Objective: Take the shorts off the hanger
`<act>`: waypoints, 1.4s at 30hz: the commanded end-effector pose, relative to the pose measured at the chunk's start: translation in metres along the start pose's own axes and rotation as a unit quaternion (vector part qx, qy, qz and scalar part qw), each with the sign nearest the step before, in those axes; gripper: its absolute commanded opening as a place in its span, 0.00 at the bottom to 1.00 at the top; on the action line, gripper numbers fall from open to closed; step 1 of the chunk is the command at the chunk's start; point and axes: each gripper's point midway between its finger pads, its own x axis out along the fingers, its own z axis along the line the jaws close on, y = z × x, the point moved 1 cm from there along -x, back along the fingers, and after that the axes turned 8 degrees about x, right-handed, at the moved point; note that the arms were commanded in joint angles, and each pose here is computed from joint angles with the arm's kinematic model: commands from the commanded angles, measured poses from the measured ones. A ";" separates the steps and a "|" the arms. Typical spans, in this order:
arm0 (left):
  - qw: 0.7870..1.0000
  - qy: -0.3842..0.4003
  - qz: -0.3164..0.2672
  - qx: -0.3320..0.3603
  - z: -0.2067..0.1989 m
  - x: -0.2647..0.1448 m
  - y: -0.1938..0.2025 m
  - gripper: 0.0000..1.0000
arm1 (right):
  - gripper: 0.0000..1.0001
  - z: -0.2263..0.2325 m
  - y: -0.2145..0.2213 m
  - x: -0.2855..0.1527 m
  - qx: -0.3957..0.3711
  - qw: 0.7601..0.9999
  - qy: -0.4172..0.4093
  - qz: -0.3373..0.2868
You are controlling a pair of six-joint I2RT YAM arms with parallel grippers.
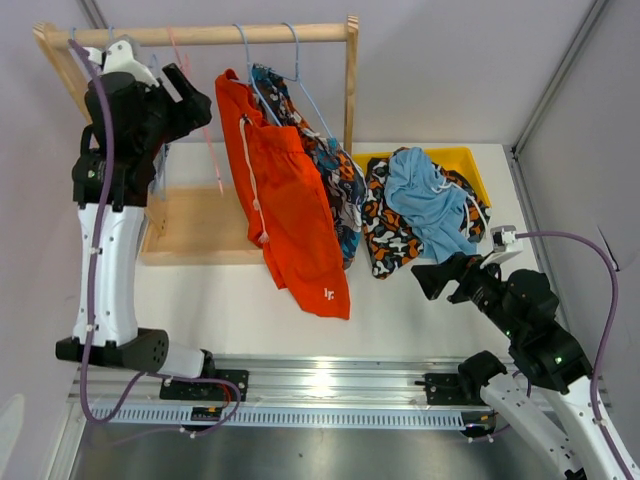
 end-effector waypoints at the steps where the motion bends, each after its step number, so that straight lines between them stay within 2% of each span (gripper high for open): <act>1: 0.995 0.085 -0.056 -0.020 -0.029 -0.051 -0.038 0.84 | 0.99 0.016 -0.022 -0.014 -0.011 1.000 -0.013 -0.022; 6: 0.983 0.169 -0.063 -0.039 -0.064 -0.077 -0.045 0.87 | 1.00 0.012 -0.026 -0.023 -0.016 0.999 0.001 -0.031; 8: 0.980 0.187 -0.067 -0.032 -0.076 -0.081 -0.046 0.88 | 0.99 0.013 -0.027 -0.026 -0.013 0.999 0.002 -0.033; 12: 0.978 0.203 -0.039 -0.017 -0.097 -0.077 -0.034 0.88 | 0.99 0.013 -0.027 -0.030 -0.008 0.999 -0.002 -0.037; 19: 0.981 0.192 0.011 -0.007 -0.110 -0.045 0.002 0.88 | 0.99 0.011 -0.026 -0.031 -0.011 0.999 0.002 -0.036; 29: 0.985 0.165 0.049 -0.012 -0.118 0.008 0.043 0.82 | 0.99 0.010 -0.024 -0.033 -0.014 0.999 0.003 -0.035; 42: 0.988 0.149 0.033 -0.017 -0.126 0.031 0.040 0.75 | 0.99 0.010 -0.021 -0.030 -0.015 0.999 -0.002 -0.029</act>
